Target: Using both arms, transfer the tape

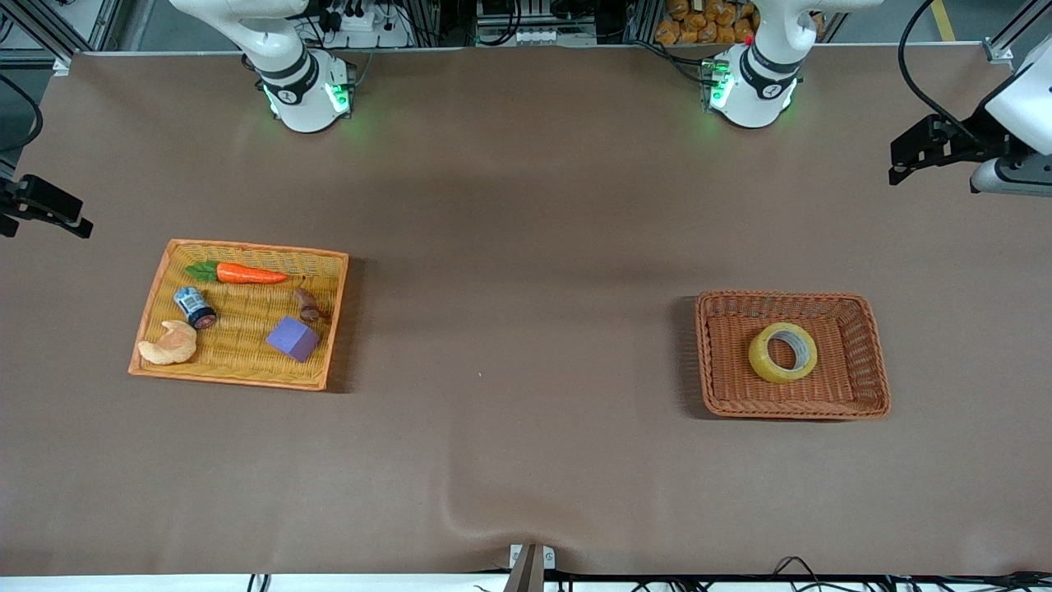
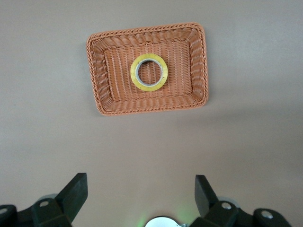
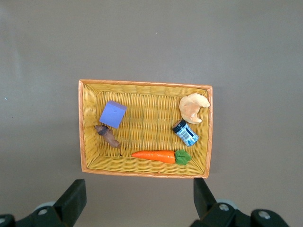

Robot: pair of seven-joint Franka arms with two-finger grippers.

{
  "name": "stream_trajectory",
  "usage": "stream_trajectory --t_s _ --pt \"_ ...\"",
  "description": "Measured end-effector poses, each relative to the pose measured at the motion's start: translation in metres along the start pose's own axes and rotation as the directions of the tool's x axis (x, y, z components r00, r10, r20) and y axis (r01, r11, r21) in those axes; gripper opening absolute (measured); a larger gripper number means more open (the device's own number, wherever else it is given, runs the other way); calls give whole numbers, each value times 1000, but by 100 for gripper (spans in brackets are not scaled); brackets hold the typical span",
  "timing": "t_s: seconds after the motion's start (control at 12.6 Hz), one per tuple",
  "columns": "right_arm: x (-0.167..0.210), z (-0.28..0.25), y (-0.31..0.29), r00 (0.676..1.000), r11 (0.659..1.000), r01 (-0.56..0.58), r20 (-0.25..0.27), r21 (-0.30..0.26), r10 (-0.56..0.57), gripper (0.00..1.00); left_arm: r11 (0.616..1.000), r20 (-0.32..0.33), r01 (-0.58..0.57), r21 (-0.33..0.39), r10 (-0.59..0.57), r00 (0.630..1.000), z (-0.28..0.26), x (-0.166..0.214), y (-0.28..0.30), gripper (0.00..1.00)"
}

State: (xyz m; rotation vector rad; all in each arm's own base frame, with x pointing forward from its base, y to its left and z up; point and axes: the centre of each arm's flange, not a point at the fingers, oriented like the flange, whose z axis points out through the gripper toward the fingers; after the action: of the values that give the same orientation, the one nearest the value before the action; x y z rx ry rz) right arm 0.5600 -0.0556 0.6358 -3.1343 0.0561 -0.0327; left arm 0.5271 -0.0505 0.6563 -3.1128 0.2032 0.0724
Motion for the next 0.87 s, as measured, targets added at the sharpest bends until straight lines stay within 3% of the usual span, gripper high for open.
stream_trajectory --t_s 0.87 --pt "1 0 -1 1000 1000 1 0 2 -1 100 999 15 44 -13 -44 999 7 4 -2 100"
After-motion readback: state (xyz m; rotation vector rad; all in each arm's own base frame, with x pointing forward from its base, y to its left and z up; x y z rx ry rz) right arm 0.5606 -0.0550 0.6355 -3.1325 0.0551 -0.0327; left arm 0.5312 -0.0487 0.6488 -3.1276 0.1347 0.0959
